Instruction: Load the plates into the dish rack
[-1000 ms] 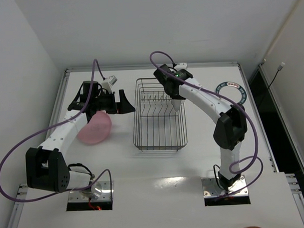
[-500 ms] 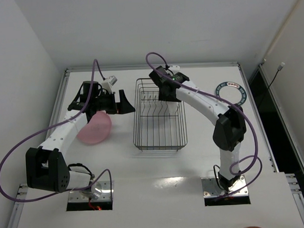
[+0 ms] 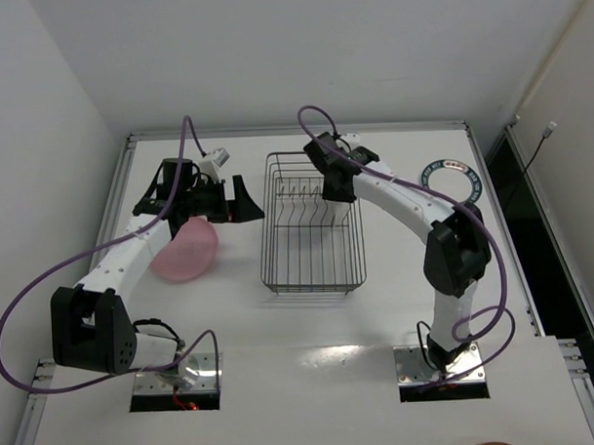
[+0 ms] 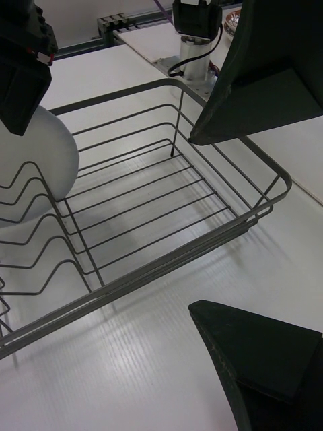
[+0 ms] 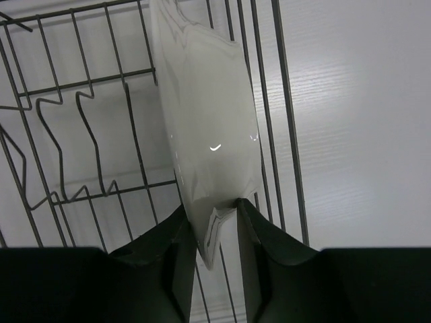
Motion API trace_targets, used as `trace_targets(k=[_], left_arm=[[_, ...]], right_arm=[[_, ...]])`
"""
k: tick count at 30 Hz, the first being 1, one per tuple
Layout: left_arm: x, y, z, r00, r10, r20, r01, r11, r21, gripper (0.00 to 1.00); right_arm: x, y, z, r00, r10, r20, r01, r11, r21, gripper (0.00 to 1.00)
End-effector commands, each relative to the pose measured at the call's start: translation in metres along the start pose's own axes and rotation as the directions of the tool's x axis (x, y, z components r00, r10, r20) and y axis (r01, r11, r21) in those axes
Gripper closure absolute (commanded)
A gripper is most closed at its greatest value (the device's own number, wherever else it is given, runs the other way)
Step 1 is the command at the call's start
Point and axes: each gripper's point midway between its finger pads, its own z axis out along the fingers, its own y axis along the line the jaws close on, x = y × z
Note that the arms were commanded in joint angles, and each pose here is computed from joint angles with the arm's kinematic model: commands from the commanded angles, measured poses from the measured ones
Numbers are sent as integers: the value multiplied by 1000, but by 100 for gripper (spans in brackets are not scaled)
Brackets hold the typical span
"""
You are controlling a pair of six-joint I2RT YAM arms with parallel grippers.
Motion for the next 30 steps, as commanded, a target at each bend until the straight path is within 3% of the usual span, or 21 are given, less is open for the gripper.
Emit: trace_targets(k=[1, 5, 13, 17, 20, 24, 26, 30], left_arm=[[-10, -5, -1, 1000, 7, 16, -7, 1000, 25, 0], [-10, -5, -1, 1000, 7, 16, -7, 1000, 25, 0], [-8, -3, 0, 1000, 1, 9, -1, 1000, 23, 0], [-8, -3, 0, 1000, 1, 9, -1, 1000, 23, 0], [-8, -3, 0, 1000, 1, 9, -1, 1000, 23, 0], [-9, -1, 1, 1000, 1, 13, -1, 1000, 12, 0], [-8, 5, 1, 1000, -7, 11, 7, 1000, -19, 0], [-13, 10, -5, 999, 0, 36, 3, 997, -80, 0]], right_arm=[[-20, 6, -12, 994, 98, 49, -92, 990, -111, 76], [-17, -5, -6, 992, 123, 24, -119, 985, -122, 72], [-31, -1, -20, 990, 131, 50, -119, 975, -186, 25], [-51, 7, -47, 990, 107, 94, -76, 957, -280, 8], [-78, 12, -79, 982, 111, 155, -51, 936, -348, 1], [-95, 1, -112, 972, 109, 210, -19, 921, -390, 1], [-111, -31, -127, 951, 146, 272, -52, 944, -325, 1], [-101, -111, -108, 950, 156, 272, -119, 982, -146, 1]])
